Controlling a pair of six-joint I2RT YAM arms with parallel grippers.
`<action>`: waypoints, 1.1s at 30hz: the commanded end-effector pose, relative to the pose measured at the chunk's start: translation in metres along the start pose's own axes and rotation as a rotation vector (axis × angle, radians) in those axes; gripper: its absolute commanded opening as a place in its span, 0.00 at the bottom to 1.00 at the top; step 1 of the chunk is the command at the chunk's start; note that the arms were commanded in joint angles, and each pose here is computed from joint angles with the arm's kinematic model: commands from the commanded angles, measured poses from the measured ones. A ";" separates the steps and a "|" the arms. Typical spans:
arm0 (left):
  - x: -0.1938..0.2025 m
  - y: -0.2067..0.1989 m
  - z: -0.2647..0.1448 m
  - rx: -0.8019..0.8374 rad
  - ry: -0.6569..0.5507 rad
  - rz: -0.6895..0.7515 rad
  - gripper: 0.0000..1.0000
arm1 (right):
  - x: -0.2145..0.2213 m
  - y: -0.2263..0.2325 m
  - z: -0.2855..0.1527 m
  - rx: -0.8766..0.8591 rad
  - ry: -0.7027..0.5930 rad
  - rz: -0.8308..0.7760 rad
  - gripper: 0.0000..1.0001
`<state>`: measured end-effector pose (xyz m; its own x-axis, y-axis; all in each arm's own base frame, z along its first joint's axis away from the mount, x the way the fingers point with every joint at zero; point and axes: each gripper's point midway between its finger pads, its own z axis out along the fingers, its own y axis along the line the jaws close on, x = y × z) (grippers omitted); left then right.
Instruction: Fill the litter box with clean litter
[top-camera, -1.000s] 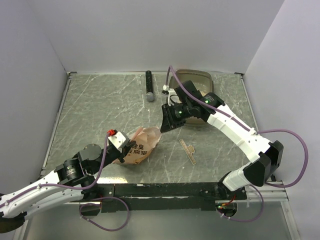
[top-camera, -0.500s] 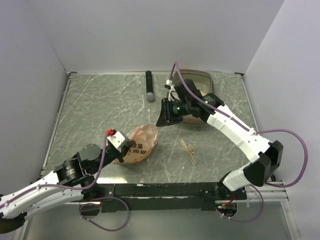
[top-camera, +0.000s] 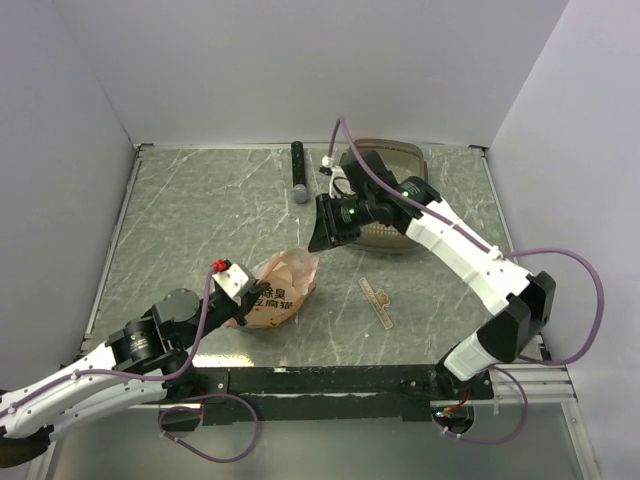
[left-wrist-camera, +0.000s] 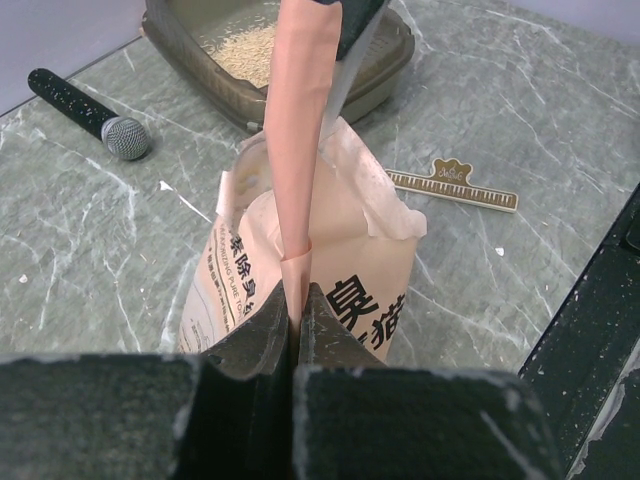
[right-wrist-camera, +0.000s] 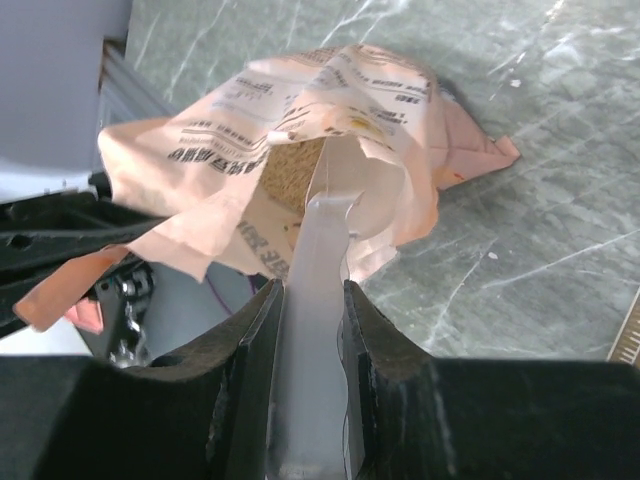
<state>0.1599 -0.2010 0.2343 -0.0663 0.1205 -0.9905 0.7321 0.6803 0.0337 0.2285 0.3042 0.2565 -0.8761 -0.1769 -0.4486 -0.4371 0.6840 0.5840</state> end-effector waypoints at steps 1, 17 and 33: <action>-0.025 -0.006 -0.001 0.031 -0.061 -0.035 0.01 | 0.003 0.015 -0.006 -0.081 0.084 -0.095 0.00; -0.017 -0.009 0.005 0.038 -0.025 -0.026 0.01 | 0.069 -0.007 0.090 -0.239 0.307 0.010 0.00; -0.013 -0.008 0.006 0.033 -0.016 -0.018 0.01 | 0.084 0.013 0.075 -0.510 0.152 0.093 0.00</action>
<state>0.1562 -0.2126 0.2260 -0.0888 0.1483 -0.9849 0.7651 0.6433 0.0279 0.1728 0.3489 0.1419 -0.9305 -0.2800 -0.2360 -0.3357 0.3947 0.8553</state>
